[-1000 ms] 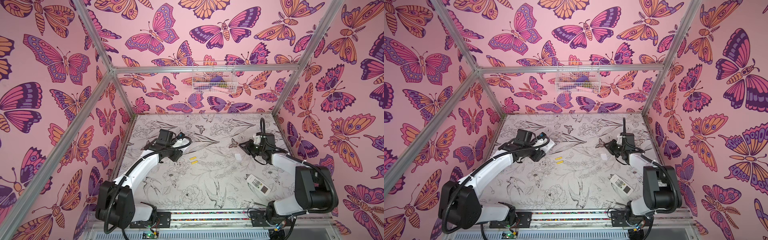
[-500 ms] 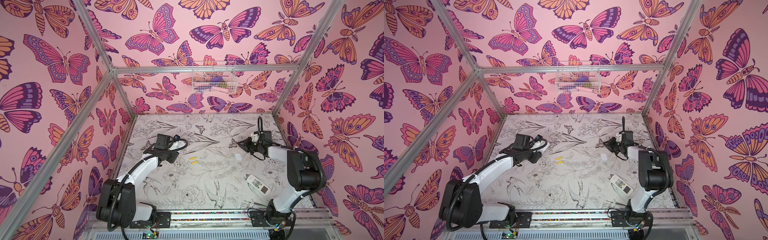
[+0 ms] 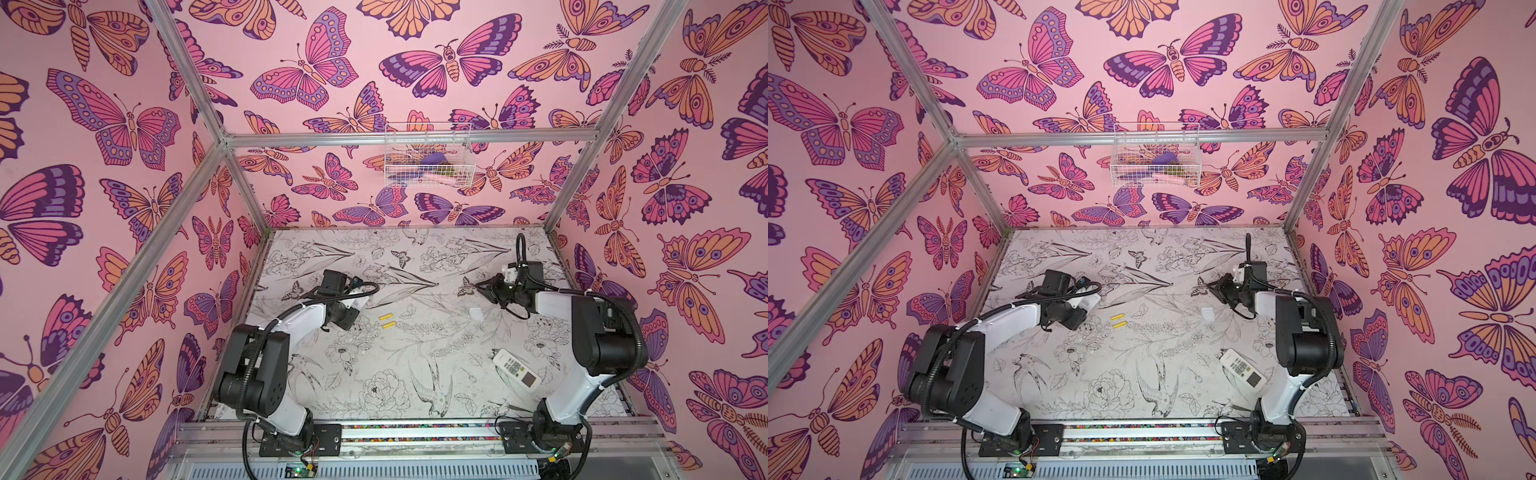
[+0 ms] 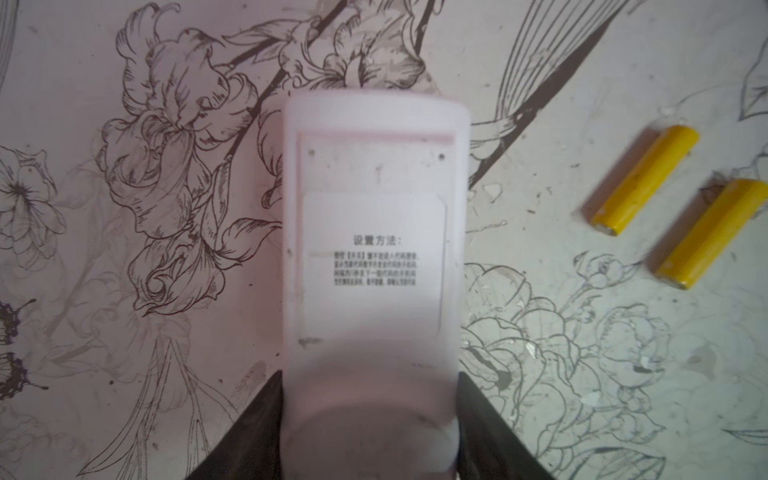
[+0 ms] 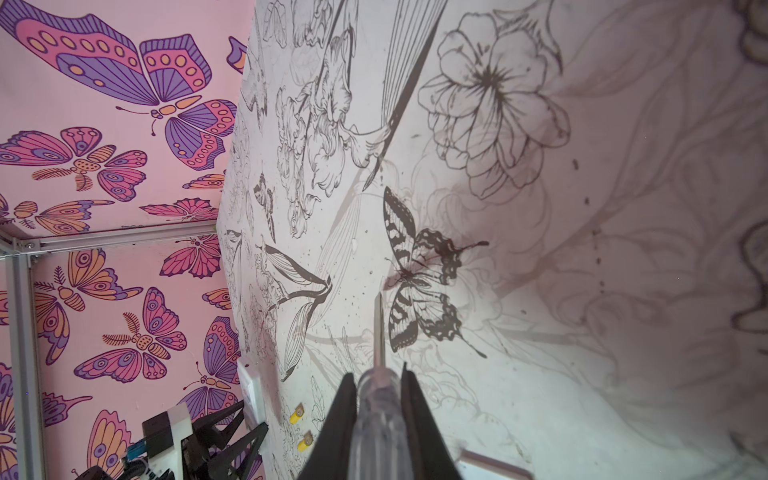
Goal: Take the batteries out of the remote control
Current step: 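Lower the white remote onto the table and open the left gripper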
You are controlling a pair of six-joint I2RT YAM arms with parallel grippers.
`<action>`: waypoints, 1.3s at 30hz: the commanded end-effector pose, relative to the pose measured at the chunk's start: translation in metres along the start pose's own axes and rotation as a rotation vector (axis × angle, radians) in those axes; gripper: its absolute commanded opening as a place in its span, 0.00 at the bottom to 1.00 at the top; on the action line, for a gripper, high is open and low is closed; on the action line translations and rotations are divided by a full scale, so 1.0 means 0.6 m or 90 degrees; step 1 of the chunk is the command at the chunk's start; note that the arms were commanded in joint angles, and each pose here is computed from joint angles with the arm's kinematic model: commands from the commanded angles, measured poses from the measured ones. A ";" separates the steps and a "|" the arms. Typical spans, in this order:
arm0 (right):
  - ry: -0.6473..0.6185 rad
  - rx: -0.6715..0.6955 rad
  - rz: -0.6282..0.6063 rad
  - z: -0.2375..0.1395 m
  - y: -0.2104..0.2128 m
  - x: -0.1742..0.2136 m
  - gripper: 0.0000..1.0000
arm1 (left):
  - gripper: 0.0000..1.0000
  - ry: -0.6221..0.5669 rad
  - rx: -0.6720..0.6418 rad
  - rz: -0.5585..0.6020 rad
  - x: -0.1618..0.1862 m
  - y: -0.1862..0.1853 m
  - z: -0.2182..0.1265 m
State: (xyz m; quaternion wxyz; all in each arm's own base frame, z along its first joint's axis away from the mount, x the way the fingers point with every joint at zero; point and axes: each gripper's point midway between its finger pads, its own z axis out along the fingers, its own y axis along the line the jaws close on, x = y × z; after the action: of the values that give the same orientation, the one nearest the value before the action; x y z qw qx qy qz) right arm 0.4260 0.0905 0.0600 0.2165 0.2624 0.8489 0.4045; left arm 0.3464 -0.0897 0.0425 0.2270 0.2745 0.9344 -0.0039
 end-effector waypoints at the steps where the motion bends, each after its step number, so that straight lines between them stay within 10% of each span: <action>1: -0.007 -0.012 -0.008 0.005 0.008 -0.017 0.12 | 0.55 0.015 -0.003 -0.015 -0.001 0.009 0.008; 17: 0.005 0.012 0.000 0.017 -0.015 -0.023 0.19 | 0.85 -0.016 0.017 -0.023 -0.013 0.002 -0.022; 39: 0.011 0.046 0.049 0.020 -0.091 -0.017 0.35 | 0.93 -0.139 0.053 -0.054 -0.055 -0.011 -0.097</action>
State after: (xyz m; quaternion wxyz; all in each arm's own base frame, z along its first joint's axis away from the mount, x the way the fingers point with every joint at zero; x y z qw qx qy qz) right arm 0.4372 0.0694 0.0346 0.2058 0.2738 0.8488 0.4028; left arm 0.3484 -0.1026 0.1048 0.3144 0.2492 0.9137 -0.0648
